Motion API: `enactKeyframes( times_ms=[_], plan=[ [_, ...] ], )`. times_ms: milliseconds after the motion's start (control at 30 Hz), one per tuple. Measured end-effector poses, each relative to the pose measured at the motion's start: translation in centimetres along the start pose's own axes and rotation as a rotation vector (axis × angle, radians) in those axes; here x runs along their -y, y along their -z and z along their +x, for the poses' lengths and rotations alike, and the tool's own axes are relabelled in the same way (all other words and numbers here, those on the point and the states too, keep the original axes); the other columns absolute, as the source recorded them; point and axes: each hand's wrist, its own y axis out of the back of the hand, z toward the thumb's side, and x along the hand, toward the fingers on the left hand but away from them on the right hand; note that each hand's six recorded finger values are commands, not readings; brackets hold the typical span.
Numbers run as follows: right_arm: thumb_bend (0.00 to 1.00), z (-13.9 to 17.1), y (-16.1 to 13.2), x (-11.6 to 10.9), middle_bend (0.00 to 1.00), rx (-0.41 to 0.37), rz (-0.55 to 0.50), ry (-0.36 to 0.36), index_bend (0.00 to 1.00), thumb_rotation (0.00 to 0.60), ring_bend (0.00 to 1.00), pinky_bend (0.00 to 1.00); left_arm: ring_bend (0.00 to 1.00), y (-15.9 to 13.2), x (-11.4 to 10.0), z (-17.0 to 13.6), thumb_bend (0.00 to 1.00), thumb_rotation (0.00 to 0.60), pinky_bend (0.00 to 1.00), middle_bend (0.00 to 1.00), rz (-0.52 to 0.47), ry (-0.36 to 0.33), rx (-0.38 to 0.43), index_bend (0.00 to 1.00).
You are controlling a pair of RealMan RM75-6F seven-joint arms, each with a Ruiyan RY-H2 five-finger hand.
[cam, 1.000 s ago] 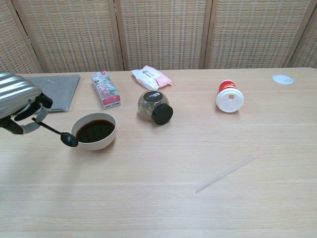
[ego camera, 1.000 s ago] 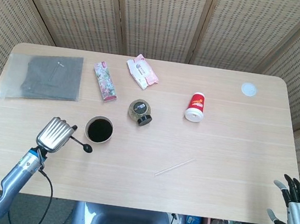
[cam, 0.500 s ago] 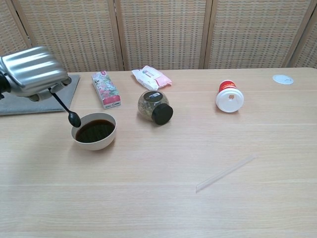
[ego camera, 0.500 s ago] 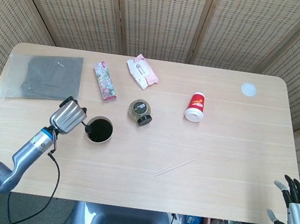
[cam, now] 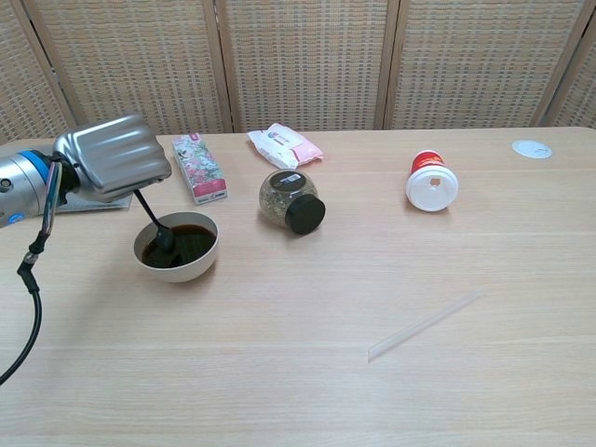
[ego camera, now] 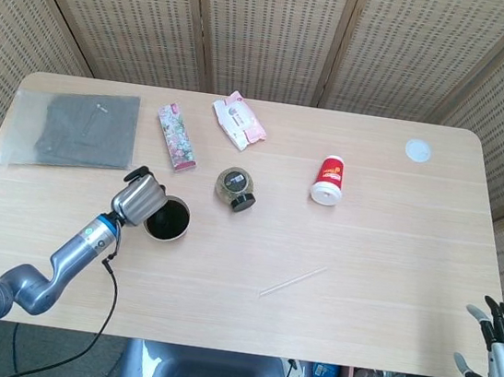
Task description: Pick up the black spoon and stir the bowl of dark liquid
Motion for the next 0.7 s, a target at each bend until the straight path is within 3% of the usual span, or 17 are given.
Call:
enactKeyframes(
  times_ms=[400, 700],
  plan=[
    [0.36, 0.2, 0.8, 0.1, 0.15, 0.021, 0.000, -0.002, 0.24, 0.600, 0.00, 0.00, 0.69, -2.3, -1.2, 0.8, 0.40, 0.600, 0.71, 0.81, 0.000, -0.010, 0.046, 0.75],
    [0.36, 0.4, 1.4, 0.0, 0.15, 0.040, 0.001, -0.004, 0.24, 0.600, 0.00, 0.00, 0.69, -2.5, -2.4, 3.1, 0.40, 0.600, 0.71, 0.81, -0.001, -0.015, 0.021, 0.75]
  ],
)
